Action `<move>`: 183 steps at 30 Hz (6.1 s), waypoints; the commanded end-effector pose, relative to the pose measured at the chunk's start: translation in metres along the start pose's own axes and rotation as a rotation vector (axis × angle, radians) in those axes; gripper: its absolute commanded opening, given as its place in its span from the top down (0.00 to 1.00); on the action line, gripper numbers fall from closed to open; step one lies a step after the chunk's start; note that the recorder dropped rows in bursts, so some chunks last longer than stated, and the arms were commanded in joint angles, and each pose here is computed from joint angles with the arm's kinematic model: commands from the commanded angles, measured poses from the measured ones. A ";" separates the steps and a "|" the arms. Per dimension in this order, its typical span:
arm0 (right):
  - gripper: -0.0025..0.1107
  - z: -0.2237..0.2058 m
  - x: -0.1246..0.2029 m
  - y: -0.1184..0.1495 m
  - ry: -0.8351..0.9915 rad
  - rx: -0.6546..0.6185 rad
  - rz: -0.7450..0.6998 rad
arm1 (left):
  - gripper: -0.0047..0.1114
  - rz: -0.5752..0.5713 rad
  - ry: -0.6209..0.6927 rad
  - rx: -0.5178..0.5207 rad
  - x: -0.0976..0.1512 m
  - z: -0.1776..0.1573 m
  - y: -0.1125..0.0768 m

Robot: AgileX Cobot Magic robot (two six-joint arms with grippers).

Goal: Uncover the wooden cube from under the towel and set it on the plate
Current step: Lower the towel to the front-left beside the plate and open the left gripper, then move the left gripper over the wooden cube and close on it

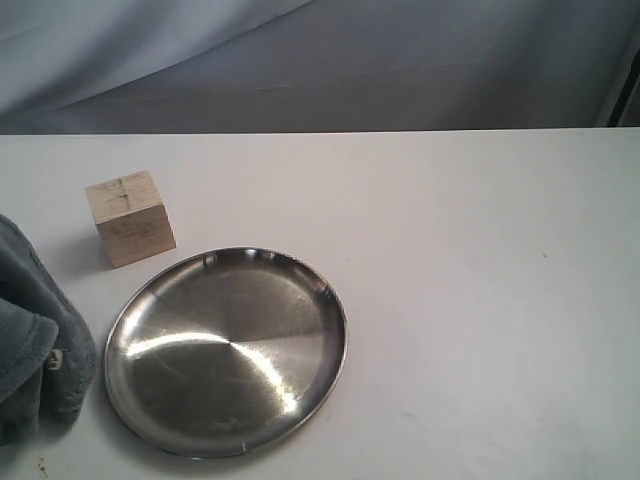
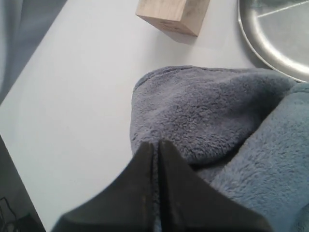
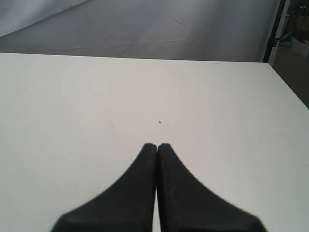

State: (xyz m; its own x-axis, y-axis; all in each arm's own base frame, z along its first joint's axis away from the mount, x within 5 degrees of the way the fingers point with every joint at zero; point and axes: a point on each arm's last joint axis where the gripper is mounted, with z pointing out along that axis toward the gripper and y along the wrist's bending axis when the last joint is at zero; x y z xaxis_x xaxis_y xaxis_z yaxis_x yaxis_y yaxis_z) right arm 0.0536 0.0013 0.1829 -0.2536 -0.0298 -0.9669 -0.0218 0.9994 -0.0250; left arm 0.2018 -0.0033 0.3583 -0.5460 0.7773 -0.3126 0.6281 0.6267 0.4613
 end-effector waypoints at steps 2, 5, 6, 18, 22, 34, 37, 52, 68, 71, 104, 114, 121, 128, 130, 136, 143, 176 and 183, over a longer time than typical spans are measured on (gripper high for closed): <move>0.98 0.000 0.000 0.000 -0.009 0.000 -0.002 | 0.96 0.007 0.061 0.074 0.009 0.043 -0.017; 0.98 0.000 0.000 0.000 -0.009 0.000 -0.002 | 0.96 0.006 0.073 0.117 0.014 0.077 -0.030; 0.98 0.000 0.000 0.000 -0.009 0.000 -0.002 | 0.96 0.000 0.069 0.129 0.015 0.087 -0.034; 0.98 0.000 0.000 0.000 -0.009 0.000 -0.002 | 0.96 -0.089 0.180 0.326 0.022 0.185 -0.063; 0.98 0.000 0.000 0.000 -0.009 0.000 -0.002 | 0.96 -0.082 0.259 0.405 0.028 0.212 -0.075; 0.98 0.000 0.000 0.000 -0.009 0.000 -0.002 | 0.96 0.027 0.242 0.504 0.011 0.255 -0.117; 0.98 0.000 0.000 0.000 -0.009 0.000 -0.002 | 0.96 0.106 0.184 0.521 -0.005 0.255 -0.135; 0.98 0.000 0.000 0.000 -0.009 0.000 -0.002 | 0.96 0.250 0.233 0.598 -0.011 0.245 -0.157; 0.98 0.000 0.000 0.000 -0.009 0.000 -0.002 | 0.96 0.163 0.414 0.508 0.015 0.206 -0.110; 0.98 0.000 0.000 0.000 -0.009 0.000 -0.002 | 0.96 0.137 0.414 0.485 0.015 0.202 -0.107; 0.98 0.000 0.000 0.000 -0.009 0.000 -0.002 | 0.06 -0.189 -0.120 0.113 -0.056 0.135 -0.040; 0.98 0.000 0.000 0.000 -0.009 0.000 -0.002 | 0.06 -0.118 -0.302 -0.060 -0.069 0.122 -0.023; 0.98 0.000 0.000 0.000 -0.009 0.000 -0.002 | 0.43 -0.130 -0.483 -0.165 -0.083 0.114 -0.013; 0.98 0.000 0.000 0.000 -0.009 0.000 -0.002 | 0.96 -0.108 -0.570 -0.285 -0.084 0.109 0.007; 0.98 0.000 0.000 0.000 -0.009 0.000 -0.002 | 0.96 -0.144 -0.528 -0.298 -0.079 0.113 0.022; 0.98 0.000 0.000 0.000 -0.009 0.000 -0.002 | 0.96 -0.192 -0.310 -0.239 -0.064 0.143 0.049; 0.98 0.000 0.000 0.000 -0.009 0.000 -0.002 | 0.96 -0.118 -0.190 0.017 -0.075 0.194 0.042; 0.98 0.000 0.000 0.000 -0.009 0.000 -0.002 | 0.06 0.032 -0.186 0.258 -0.099 0.251 0.042; 0.98 0.000 0.000 0.000 -0.009 0.000 -0.002 | 0.06 0.032 -0.182 0.239 -0.097 0.266 0.040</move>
State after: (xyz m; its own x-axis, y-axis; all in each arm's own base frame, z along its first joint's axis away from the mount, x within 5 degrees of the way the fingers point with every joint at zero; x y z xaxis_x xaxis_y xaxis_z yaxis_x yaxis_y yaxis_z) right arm 0.0536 0.0013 0.1829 -0.2536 -0.0298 -0.9669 -0.0218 0.9994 -0.0250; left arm 0.4238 -0.0402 0.1910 -0.4276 0.7836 -0.4506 0.7791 0.5723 0.2560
